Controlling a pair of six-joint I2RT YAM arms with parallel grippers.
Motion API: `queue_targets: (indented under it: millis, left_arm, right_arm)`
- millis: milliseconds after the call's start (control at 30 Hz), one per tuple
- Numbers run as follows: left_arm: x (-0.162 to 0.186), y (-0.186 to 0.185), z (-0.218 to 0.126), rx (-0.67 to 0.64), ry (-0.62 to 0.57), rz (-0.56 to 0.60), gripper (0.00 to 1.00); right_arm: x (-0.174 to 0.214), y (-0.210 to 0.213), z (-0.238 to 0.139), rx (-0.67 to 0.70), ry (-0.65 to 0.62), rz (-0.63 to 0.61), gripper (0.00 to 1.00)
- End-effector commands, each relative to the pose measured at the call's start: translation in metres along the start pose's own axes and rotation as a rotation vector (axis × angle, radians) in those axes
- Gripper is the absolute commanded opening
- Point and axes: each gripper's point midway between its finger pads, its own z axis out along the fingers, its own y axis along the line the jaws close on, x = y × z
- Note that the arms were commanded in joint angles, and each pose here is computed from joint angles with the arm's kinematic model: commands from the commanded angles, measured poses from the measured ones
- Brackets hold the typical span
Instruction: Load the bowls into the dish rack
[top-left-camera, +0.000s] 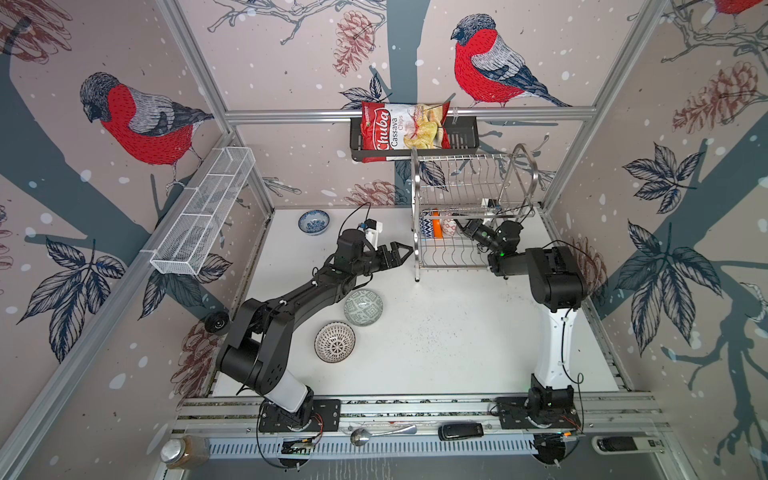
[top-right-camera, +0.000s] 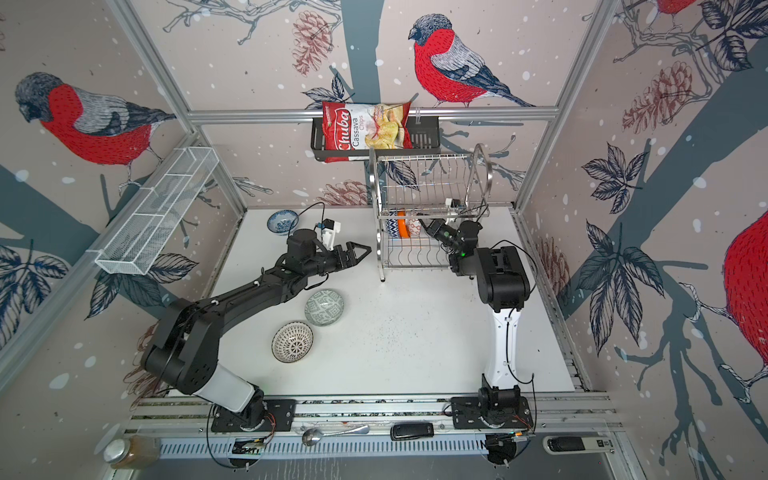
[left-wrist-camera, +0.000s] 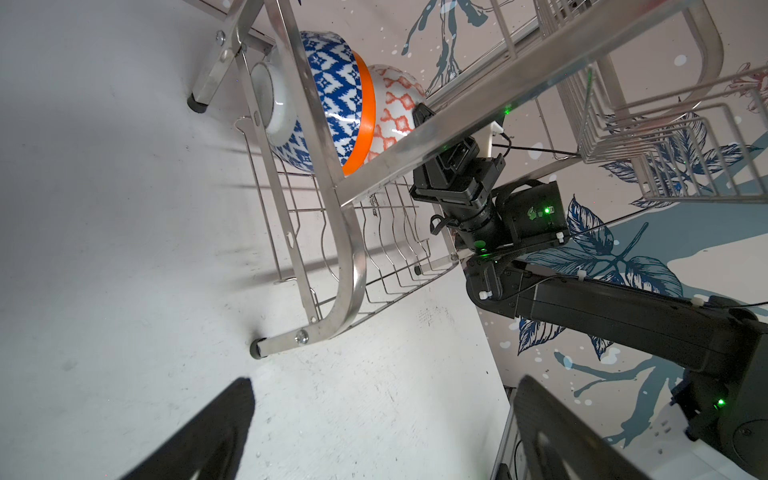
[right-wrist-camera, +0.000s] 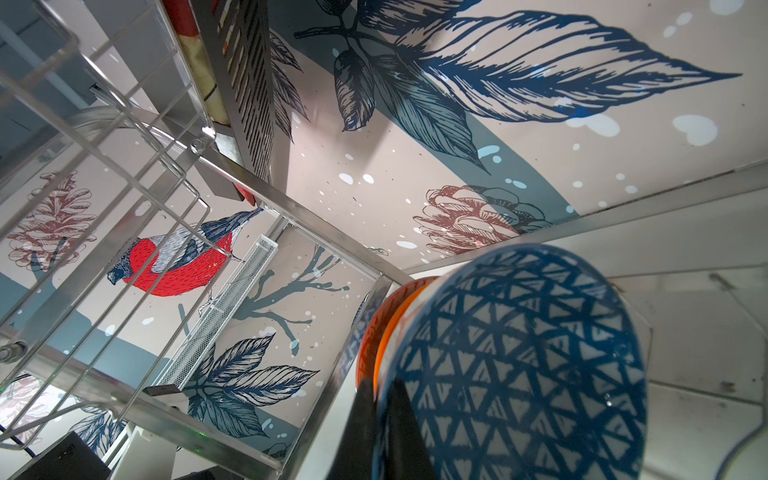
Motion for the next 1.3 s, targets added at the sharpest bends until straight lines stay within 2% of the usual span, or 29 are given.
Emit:
queue_targets:
  millis: [0, 767, 1267]
  left_arm:
    - [-0.007, -0.009, -0.002, 0.030, -0.019, 0.036, 0.97]
    - [-0.007, -0.009, -0.002, 0.028, -0.019, 0.036, 0.98]
    - [-0.007, -0.010, -0.002, 0.030, -0.021, 0.037, 0.98]
  right_arm:
    - [0.023, -0.033, -0.003, 0.116, 0.058, 0.162, 0.02]
    - [0.028, -0.051, -0.006, 0.256, 0.111, 0.083, 0.06]
    - [0.032, -0.047, -0.004, 0.289, 0.131, 0.025, 0.10]
